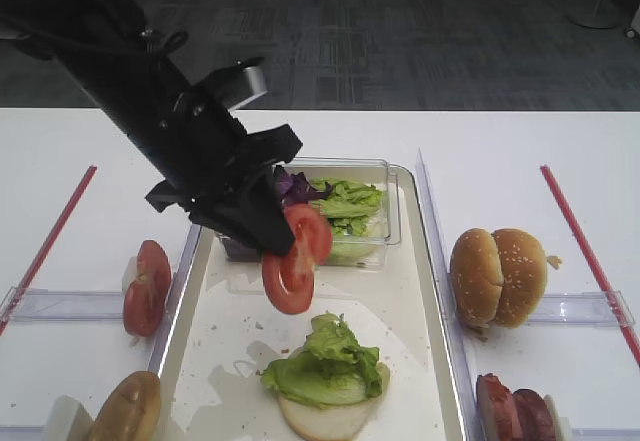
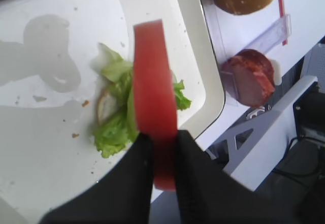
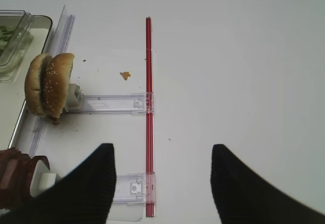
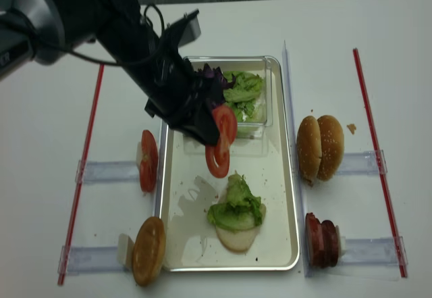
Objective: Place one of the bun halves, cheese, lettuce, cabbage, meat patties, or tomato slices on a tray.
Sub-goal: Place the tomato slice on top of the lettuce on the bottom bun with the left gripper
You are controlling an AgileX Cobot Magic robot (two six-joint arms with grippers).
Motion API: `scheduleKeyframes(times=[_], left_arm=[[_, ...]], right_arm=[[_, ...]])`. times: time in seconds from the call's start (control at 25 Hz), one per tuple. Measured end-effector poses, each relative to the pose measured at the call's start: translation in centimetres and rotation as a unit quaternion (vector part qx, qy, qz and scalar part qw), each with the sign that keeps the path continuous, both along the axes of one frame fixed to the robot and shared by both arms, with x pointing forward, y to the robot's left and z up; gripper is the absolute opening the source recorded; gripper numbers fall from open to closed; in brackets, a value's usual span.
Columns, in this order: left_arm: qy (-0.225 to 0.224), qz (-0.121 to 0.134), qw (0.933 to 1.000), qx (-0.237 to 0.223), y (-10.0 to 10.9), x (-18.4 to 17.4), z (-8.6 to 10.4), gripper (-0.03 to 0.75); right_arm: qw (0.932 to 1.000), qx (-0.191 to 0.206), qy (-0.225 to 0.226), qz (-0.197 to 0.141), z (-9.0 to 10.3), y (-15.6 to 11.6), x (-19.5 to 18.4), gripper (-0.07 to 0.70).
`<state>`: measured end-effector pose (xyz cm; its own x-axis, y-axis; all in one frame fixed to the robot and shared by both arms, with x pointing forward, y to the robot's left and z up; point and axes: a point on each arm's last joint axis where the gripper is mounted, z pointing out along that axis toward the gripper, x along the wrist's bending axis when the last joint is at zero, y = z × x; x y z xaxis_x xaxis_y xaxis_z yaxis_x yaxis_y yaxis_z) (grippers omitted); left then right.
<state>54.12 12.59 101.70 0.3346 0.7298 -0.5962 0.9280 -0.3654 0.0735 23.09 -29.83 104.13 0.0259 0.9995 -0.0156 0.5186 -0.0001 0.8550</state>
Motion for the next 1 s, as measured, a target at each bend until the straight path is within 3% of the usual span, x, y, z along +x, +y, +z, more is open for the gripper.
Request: scheduleKeyframes(times=[0.32,1.0], left_arm=[[0.020,-0.037,0.9990,-0.012,-1.2,-2.0,-1.3,0.072],[0.018,-0.083,0.9961,-0.022,-3.7,-3.8,-1.3,0.072]], right_arm=[[1.0000,0.000,0.000,0.000,0.0,0.0,0.0,0.445],[1.0000,0.000,0.000,0.000,0.0,0.0,0.0,0.445]])
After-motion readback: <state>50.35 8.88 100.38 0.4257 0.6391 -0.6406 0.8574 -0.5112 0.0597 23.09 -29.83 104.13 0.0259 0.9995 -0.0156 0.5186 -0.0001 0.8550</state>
